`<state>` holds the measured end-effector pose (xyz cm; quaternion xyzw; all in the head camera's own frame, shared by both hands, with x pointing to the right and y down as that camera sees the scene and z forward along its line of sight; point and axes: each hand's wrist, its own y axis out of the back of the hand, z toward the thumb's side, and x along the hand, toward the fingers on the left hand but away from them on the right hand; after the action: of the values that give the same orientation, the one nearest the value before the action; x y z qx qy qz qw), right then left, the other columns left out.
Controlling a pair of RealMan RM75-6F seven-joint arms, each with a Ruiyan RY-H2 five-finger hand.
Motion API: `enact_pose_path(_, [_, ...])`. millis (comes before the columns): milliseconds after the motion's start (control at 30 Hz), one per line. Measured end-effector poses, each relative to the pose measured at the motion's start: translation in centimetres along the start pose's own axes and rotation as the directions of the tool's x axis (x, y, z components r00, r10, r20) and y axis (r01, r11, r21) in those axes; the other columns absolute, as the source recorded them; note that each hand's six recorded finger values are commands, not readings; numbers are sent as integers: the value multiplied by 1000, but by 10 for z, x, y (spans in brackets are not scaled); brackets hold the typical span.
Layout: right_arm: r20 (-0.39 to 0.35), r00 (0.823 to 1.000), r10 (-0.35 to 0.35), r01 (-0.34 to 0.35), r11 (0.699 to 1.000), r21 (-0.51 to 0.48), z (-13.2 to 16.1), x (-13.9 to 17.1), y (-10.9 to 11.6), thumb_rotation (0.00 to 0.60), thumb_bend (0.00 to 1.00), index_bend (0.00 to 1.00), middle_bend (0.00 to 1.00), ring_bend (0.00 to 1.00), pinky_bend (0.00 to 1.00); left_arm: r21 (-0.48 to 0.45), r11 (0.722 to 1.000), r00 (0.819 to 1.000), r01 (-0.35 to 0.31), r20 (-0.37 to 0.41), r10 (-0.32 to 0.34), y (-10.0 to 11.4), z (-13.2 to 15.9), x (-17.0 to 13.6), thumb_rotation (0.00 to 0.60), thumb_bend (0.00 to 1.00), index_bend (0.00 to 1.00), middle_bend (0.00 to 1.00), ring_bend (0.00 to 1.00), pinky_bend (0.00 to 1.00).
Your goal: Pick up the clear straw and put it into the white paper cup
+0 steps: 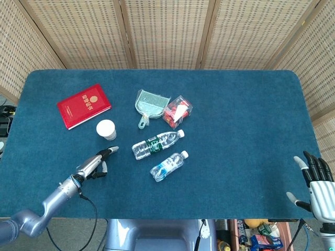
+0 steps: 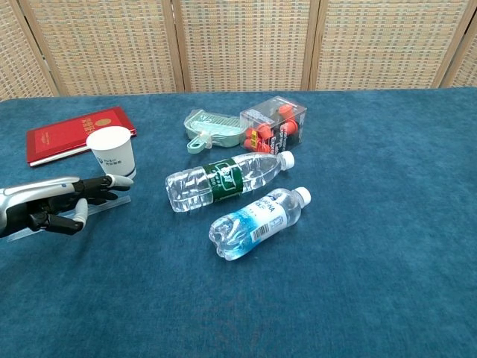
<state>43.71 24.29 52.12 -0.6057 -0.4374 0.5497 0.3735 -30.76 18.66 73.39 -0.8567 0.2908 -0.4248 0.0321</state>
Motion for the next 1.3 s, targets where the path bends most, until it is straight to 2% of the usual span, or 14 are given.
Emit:
enact_pose_path(333, [-1, 1000, 1, -1, 1000, -2, 0, 0, 0, 600, 0, 0, 0, 0, 0, 68, 990, 991, 122, 43, -125, -27, 13, -16, 600, 970, 0, 0, 0, 0])
enact_pose_path(500, [-2, 1000, 0, 0, 1000, -2, 0, 0, 0, 600, 0, 0, 0, 0, 0, 104, 986, 986, 133, 86, -142, -34, 23, -25, 600, 971, 0, 0, 0, 0])
enact_pose_path(600, [-2, 1000, 0, 0, 1000, -2, 0, 1, 0, 600, 0, 0, 0, 0, 0, 138, 985, 987, 105, 105, -120, -32, 26, -29, 600, 970, 0, 0, 0, 0])
enact_pose_path(633, [-2, 1000, 0, 0, 1000, -3, 0, 1, 0, 600, 0, 0, 0, 0, 0, 157, 984, 988, 87, 112, -105, -30, 26, -30, 600, 924, 0, 0, 0, 0])
enact_pose_path(667, [-2, 1000, 0, 0, 1000, -3, 0, 1, 0, 600, 0, 0, 0, 0, 0, 173, 982, 989, 72, 116, -93, -28, 27, -31, 600, 868, 0, 0, 0, 0])
enact_pose_path(733, [-2, 1000, 0, 0, 1000, -3, 0, 1, 0, 600, 0, 0, 0, 0, 0, 213, 977, 990, 29, 126, -57, -24, 27, -32, 600, 636, 12, 0, 0, 0])
enact_pose_path(767, [-2, 1000, 1, -1, 1000, -3, 0, 0, 0, 600, 0, 0, 0, 0, 0, 233, 972, 991, 8, 131, -40, -21, 27, -32, 600, 561, 35, 0, 0, 0])
enact_pose_path(833, [-3, 1000, 2, -2, 1000, -3, 1, 0, 0, 600, 0, 0, 0, 0, 0, 285, 957, 990, -44, 138, 5, -16, 27, -33, 600, 508, 114, 0, 0, 0])
enact_pose_path(967, [-5, 1000, 2, -2, 1000, -2, 1, 1, 0, 600, 0, 0, 0, 0, 0, 384, 915, 989, -121, 128, 77, -8, 25, -34, 600, 493, 331, 0, 0, 0])
enact_pose_path(1133, [-4, 1000, 2, -2, 1000, -4, 1, 1, 0, 600, 0, 0, 0, 0, 0, 473, 867, 988, -157, 83, 134, -5, 24, -31, 600, 493, 378, 0, 0, 0])
enact_pose_path(1300, [-2, 1000, 5, -5, 1000, -6, 0, 1, -1, 600, 0, 0, 0, 0, 0, 488, 857, 986, -167, 56, 160, -8, 26, -21, 600, 491, 395, 0, 0, 0])
